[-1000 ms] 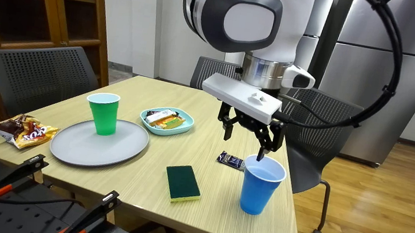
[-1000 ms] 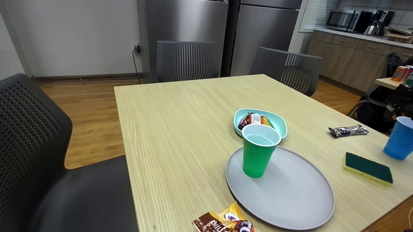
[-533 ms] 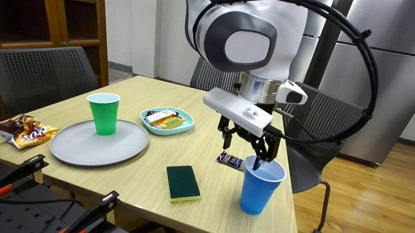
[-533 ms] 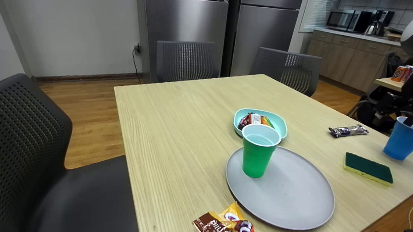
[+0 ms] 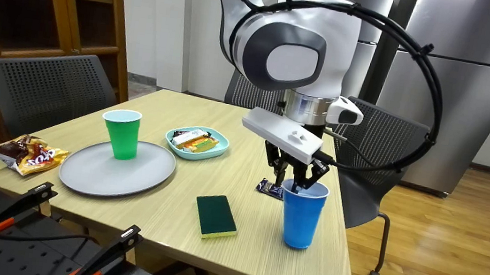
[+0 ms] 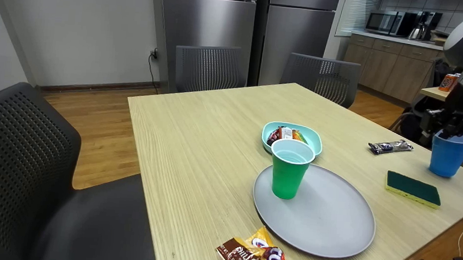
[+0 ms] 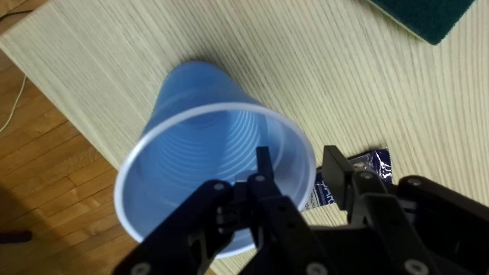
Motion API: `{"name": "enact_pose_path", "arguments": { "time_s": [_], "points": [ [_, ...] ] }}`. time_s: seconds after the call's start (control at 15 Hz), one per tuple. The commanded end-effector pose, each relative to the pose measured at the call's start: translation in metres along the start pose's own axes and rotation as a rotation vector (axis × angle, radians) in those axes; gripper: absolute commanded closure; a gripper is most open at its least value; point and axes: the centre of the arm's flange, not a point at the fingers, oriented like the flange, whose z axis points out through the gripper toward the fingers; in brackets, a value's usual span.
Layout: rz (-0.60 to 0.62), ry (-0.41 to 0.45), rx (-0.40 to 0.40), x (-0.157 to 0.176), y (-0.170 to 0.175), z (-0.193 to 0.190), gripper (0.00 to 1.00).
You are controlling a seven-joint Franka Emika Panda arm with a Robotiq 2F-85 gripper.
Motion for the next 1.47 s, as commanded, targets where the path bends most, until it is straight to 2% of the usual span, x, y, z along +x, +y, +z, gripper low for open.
{"name": "enact_pose_path", "arguments": {
  "time_s": [0.0, 0.13, 0.47, 0.73, 1.07, 1.4],
  "points": [
    [0.016, 0.016, -0.009, 0.006, 0.002, 0.002, 0.91],
    [0.015, 0.017, -0.012, 0.005, 0.001, 0.002, 1.00],
    [-0.028, 0.041, -0.030, 0.004, 0.000, -0.008, 0.98],
    [-0.110, 0.069, -0.028, -0.005, -0.009, -0.032, 0.98],
    [-0.238, 0.102, -0.032, -0.015, -0.034, -0.060, 0.98],
    [-0.406, 0.121, -0.009, -0.031, -0.075, -0.073, 0.98]
  ]
}}
